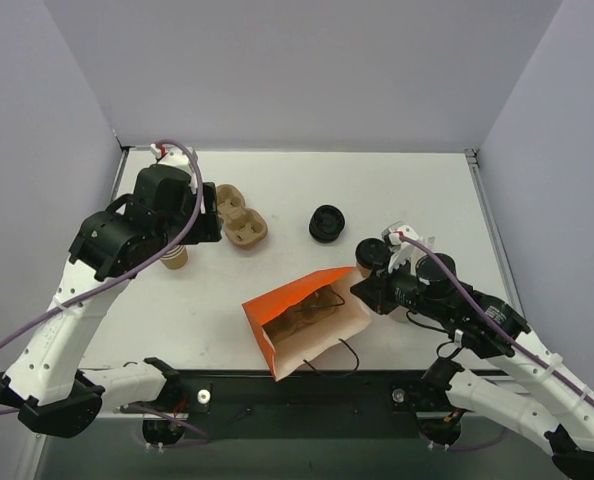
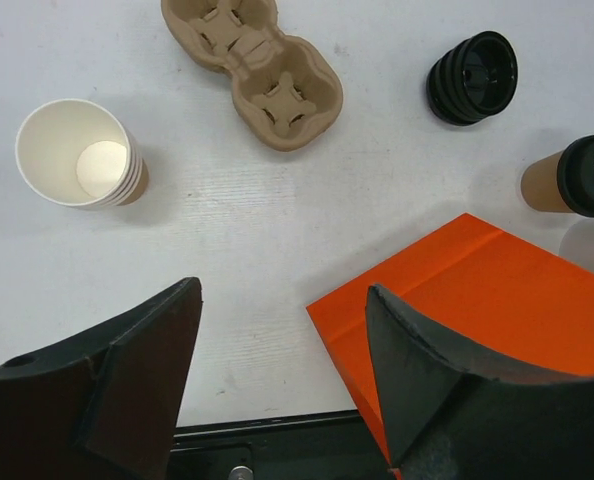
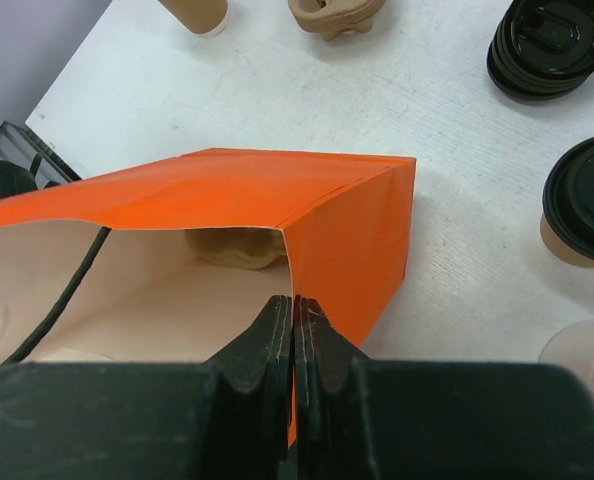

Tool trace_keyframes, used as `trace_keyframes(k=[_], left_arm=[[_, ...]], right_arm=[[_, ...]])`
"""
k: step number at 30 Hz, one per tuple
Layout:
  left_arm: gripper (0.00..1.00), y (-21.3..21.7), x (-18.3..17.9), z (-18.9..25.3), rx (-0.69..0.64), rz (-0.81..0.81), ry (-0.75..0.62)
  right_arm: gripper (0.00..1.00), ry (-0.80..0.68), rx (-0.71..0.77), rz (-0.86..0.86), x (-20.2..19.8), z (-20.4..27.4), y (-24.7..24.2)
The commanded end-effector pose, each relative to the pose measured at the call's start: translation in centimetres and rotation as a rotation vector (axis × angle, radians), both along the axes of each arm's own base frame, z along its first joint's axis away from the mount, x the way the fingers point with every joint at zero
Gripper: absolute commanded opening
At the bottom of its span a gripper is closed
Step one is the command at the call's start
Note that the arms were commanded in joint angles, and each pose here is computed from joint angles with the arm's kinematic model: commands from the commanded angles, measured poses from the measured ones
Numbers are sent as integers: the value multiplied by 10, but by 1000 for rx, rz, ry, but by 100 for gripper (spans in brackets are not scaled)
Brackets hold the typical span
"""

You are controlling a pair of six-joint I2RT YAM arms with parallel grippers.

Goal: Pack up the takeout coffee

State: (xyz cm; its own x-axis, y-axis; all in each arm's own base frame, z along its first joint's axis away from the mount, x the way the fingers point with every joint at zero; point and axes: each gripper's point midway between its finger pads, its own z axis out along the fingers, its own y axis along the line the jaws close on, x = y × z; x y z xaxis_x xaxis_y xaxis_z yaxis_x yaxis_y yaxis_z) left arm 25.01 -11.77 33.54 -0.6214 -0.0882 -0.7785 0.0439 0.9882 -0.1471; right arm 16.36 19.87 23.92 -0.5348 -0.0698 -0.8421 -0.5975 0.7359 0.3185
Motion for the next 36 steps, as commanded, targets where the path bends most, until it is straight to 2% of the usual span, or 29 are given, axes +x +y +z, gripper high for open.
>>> trace_keyframes(k=[1, 4, 9, 10, 12, 13, 14, 17, 21, 26, 30, 32, 36], left_arm=[[81, -16, 10, 4, -83, -48, -8], [97, -25, 2, -2, -167, -83, 46], [97, -33, -13, 0, -405, -150, 63], [91, -36, -15, 0, -422, -173, 63], [83, -36, -21, -6, -412, -194, 102], [75, -40, -26, -8, -415, -225, 131], [72, -39, -31, -19, -393, -217, 198], [68, -39, -41, -17, -381, -247, 244], [67, -48, -53, -11, -411, -289, 238], [68, -68, -56, -25, -385, -327, 265], [68, -77, -60, -37, -284, -322, 286], [68, -70, -51, -45, -227, -275, 280], [65, -73, -37, -46, -204, -270, 252]], right_arm=[[0, 32, 41, -71, 10, 19, 5], [0, 145, 72, -162, 19, 16, 13], [0, 274, 100, -293, 35, 17, 24], [0, 295, 79, -307, 40, 12, 27], [0, 311, 82, -329, 44, 21, 27], [0, 333, 79, -358, 51, 18, 27], [0, 341, 80, -376, 53, 20, 26], [0, 375, 93, -433, 60, 22, 23], [0, 385, 85, -482, 63, 20, 18], [0, 406, 76, -501, 62, 11, 17], [0, 393, 74, -499, 63, 14, 16], [0, 389, 73, -493, 62, 16, 16], [0, 394, 67, -492, 60, 13, 15]])
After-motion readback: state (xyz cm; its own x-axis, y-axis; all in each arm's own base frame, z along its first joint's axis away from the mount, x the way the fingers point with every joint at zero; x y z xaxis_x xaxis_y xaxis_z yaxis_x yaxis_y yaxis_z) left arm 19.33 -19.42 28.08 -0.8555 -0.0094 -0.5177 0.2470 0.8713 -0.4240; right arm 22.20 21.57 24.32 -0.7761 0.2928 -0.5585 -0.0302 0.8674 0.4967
